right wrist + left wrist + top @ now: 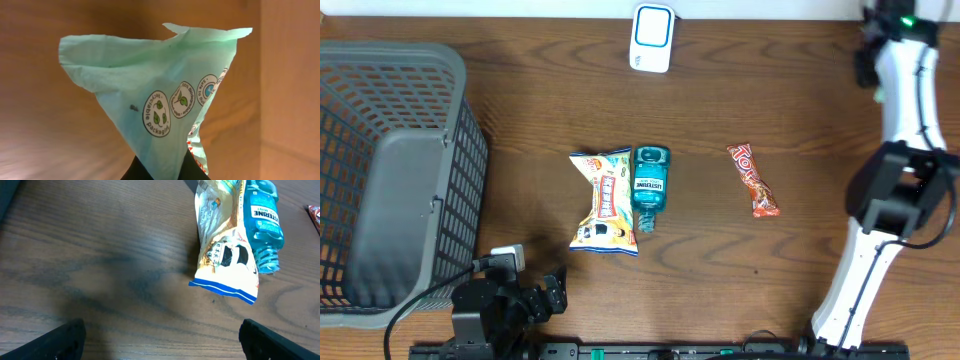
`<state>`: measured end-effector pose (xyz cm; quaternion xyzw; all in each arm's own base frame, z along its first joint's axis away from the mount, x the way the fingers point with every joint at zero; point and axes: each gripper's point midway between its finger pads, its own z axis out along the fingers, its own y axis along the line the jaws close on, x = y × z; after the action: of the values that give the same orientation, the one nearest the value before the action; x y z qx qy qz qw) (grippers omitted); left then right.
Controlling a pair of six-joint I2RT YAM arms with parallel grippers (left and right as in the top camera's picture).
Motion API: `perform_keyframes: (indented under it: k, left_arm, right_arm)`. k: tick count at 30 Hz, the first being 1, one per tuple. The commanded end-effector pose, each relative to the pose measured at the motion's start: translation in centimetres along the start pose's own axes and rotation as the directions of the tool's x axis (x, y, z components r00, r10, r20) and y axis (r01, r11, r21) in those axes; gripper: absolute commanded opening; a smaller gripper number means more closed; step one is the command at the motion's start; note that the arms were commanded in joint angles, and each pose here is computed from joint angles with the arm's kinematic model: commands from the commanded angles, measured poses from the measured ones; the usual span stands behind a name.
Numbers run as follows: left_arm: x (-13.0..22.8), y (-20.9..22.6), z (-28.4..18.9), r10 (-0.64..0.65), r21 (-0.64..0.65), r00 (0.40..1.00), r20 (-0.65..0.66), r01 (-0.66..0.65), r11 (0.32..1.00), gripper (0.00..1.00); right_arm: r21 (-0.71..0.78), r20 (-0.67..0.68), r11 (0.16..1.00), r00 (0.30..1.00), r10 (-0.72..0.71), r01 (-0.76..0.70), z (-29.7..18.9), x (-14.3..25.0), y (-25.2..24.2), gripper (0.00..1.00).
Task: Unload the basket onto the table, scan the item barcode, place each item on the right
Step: 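Carry the wipe pack off the table's right edge and release it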
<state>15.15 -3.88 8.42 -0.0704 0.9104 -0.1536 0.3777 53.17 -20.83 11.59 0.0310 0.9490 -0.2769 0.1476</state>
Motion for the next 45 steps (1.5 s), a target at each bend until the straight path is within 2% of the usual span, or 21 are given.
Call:
perform_keyframes:
  k: [1, 10, 15, 17, 18, 19, 20, 26, 32, 35, 37, 41, 45]
  left_arm:
    - [0.2, -0.2, -0.1, 0.006, 0.009, 1.0, -0.011, -0.006, 1.0, 0.98]
    - [0.2, -0.2, -0.1, 0.006, 0.009, 1.0, -0.011, -0.006, 1.0, 0.98]
    - [0.2, -0.2, -0.1, 0.006, 0.009, 1.0, -0.011, -0.006, 1.0, 0.98]
    - [0.2, -0.2, -0.1, 0.006, 0.009, 1.0, -0.011, -0.006, 1.0, 0.98]
    - [0.2, -0.2, -0.1, 0.006, 0.009, 1.0, -0.011, -0.006, 1.0, 0.98]
    - [0.2, -0.2, -0.1, 0.006, 0.009, 1.0, -0.011, -0.006, 1.0, 0.98]
    - [0.2, -0.2, -0.1, 0.006, 0.009, 1.0, -0.011, -0.006, 1.0, 0.98]
    - [0.2, -0.2, -0.1, 0.006, 0.009, 1.0, -0.011, -0.006, 1.0, 0.98]
    - [0.2, -0.2, -0.1, 0.006, 0.009, 1.0, -0.011, -0.006, 1.0, 0.98]
    - [0.2, -0.2, -0.1, 0.006, 0.009, 1.0, -0.011, -0.006, 1.0, 0.98]
    - [0.2, -0.2, -0.1, 0.006, 0.009, 1.0, -0.011, -0.006, 1.0, 0.98]
    - [0.2, -0.2, -0.1, 0.006, 0.009, 1.0, -0.011, -0.006, 1.0, 0.98]
    - [0.2, -0.2, -0.1, 0.006, 0.009, 1.0, -0.011, -0.006, 1.0, 0.98]
  right_arm:
    - [0.04, -0.081, 0.992, 0.99, 0.119, -0.117, 3.8, 3.6, -3.9, 0.01]
    - [0.123, -0.18, 0.962, 0.948, 0.264, -0.244, 9.9, 11.7, -13.1, 0.02]
    - [0.061, -0.161, 0.948, 0.934, 0.318, -0.313, 11.0, 12.7, -14.4, 0.1]
    - [0.021, -0.15, 0.945, 0.933, 0.327, -0.328, 11.1, 12.5, -14.0, 0.29]
    - [0.004, -0.143, 0.943, 0.934, 0.329, -0.331, 11.1, 12.3, -13.9, 0.52]
    - [0.001, -0.139, 0.943, 0.934, 0.33, -0.333, 10.9, 12.2, -13.9, 0.82]
    - [0.004, -0.135, 0.939, 0.931, 0.34, -0.343, 10.8, 12.1, -14.0, 0.99]
    - [-0.061, -0.019, 0.889, 0.891, 0.454, -0.454, 6.8, 9.0, -15.4, 0.99]
    - [-0.394, 0.179, 0.774, 0.785, 0.594, -0.496, -3.9, 2.8, -15.7, 0.99]
    - [-0.615, 0.285, 0.69, 0.709, 0.645, -0.38, -12.4, -0.4, -15.2, 0.99]
    - [-0.696, 0.321, 0.648, 0.673, 0.666, -0.309, -16.6, -1.5, -14.8, 0.99]
    - [-0.787, 0.352, 0.585, 0.634, 0.688, -0.197, -23.8, -2.6, -13.0, 0.99]
    - [-0.805, 0.398, 0.586, 0.643, 0.654, -0.097, -28.8, -3.6, -9.6, 0.99]
